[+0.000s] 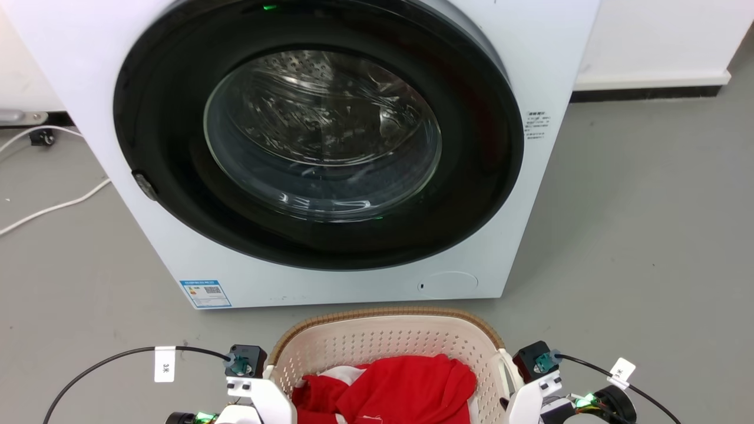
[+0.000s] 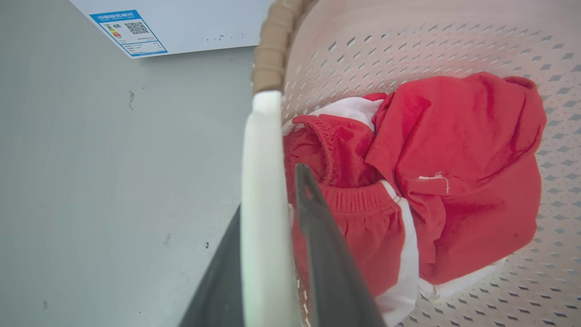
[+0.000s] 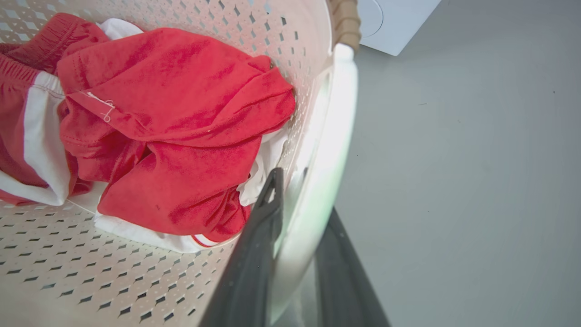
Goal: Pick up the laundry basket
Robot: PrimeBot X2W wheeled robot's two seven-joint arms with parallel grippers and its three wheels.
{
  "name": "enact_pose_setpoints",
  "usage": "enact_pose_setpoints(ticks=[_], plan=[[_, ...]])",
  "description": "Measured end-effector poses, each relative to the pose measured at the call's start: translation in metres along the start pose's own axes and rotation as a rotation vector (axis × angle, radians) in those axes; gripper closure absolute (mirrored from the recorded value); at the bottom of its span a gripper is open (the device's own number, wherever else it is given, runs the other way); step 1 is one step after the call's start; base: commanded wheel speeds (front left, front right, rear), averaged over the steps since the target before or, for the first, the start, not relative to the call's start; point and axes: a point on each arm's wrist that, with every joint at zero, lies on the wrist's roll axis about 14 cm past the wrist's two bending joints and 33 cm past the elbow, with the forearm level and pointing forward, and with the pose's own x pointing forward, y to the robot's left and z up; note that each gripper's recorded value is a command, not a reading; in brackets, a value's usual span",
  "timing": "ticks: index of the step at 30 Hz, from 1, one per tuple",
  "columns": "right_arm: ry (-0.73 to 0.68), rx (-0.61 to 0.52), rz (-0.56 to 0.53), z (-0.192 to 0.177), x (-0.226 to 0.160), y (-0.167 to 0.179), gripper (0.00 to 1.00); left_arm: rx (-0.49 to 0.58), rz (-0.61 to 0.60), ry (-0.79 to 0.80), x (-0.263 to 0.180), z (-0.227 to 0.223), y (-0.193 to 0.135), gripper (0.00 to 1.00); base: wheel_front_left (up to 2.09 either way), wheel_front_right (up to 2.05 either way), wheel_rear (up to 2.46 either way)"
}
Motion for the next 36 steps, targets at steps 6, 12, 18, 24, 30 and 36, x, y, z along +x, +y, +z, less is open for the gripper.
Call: enact_pose_setpoints(ticks=[6,12,18,24,30,36], plan=[[-0.005,-0.007,0.003,0.0012,-0.0026,0.0032,1.0,-0.008,0.004,-0.004,-0.0053,-0.0001,0.0026,1.0,0.0,0.0,0.0],[-0.008,-0.008,0.0,0.0009,-0.0051,0.0032,1.0,-0.014,-0.001,0.0,-0.0075,-0.0011,0.0012,1.0,0.0,0.0,0.0],[-0.008,-0.004,-0.003,0.0004,-0.0062,0.0022,1.0,-0.022,-0.003,0.001,-0.0089,-0.002,0.0007,1.0,0.0,0.0,0.0],[-0.001,-0.004,-0.001,-0.0013,-0.0066,0.003,1.0,-0.031,-0.004,0.003,-0.0102,-0.0038,0.0008,1.0,0.0,0.0,0.0],[-0.001,-0.006,-0.001,-0.0012,-0.0067,0.0033,1.0,-0.039,-0.003,0.007,-0.0109,-0.0056,0.0013,1.0,0.0,0.0,0.0],[0.0,-0.002,-0.001,-0.0016,-0.0066,0.0032,1.0,-0.045,-0.004,0.008,-0.0108,-0.0071,0.0013,1.0,0.0,0.0,0.0]])
